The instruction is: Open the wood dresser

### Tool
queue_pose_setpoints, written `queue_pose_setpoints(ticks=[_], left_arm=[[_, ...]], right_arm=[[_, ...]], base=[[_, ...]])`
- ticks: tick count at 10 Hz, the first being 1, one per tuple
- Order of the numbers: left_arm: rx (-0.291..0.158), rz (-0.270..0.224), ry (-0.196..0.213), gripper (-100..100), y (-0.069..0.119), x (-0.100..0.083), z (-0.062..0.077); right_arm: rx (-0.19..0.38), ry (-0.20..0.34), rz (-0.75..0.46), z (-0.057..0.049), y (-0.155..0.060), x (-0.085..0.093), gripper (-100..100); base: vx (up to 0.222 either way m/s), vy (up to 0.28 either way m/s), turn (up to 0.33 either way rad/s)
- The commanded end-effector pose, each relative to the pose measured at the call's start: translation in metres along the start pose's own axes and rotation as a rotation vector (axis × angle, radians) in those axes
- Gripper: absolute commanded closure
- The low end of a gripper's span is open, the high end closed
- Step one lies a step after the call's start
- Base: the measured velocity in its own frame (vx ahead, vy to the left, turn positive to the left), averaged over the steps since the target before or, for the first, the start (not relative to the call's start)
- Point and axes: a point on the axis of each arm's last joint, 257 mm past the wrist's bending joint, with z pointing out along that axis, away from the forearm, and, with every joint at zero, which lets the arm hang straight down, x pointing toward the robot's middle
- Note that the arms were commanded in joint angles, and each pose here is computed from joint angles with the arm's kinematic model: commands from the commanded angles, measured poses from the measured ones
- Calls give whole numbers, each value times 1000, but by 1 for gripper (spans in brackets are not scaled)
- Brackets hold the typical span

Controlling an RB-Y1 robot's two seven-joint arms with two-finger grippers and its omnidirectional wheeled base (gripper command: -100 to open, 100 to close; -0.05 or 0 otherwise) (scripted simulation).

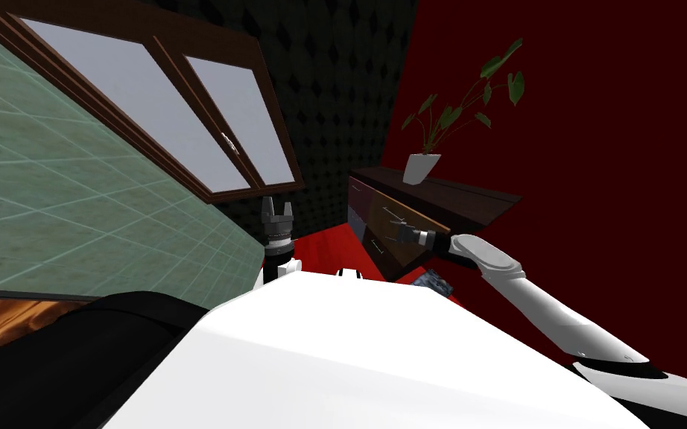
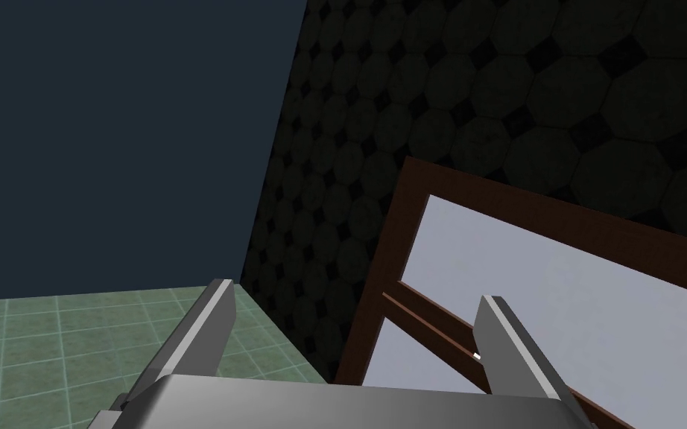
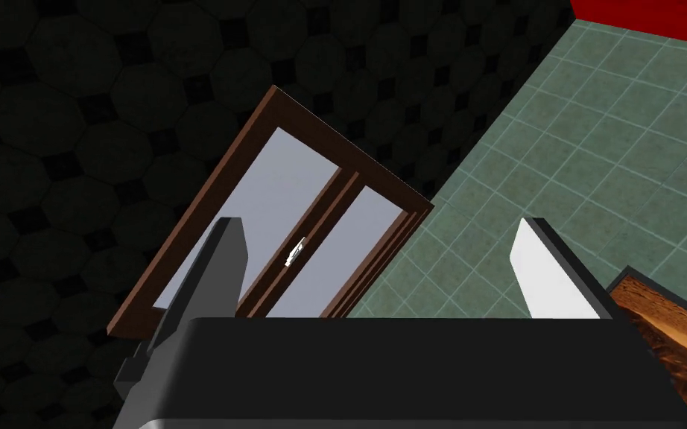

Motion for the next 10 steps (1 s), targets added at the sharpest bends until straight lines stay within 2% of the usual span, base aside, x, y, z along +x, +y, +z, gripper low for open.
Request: queue_pose_setpoints(ticks=[1,2,4,5,7,8,10], left_arm=[[0,0,0,0,0,0,0],[0,0,0,0,0,0,0],[0,0,0,0,0,0,0],[0,0,0,0,0,0,0],[0,0,0,0,0,0,0],[0,0,0,0,0,0,0],[0,0,0,0,0,0,0]], right_arm=[[-41,123,-102,-15,-14,34,-100],[-46,137,-116,-17,-14,37,-100],[-80,242,-201,-36,-29,64,-100],[-84,253,-211,-37,-29,67,-100],[-114,348,-286,-59,-45,88,-100],[-117,354,-291,-59,-45,90,-100],[-143,436,-355,-79,-60,106,-100]], base=[[70,91,-63],[46,75,-28],[52,72,-42],[56,68,-21],[48,59,-32],[34,42,-22],[34,47,-31]])
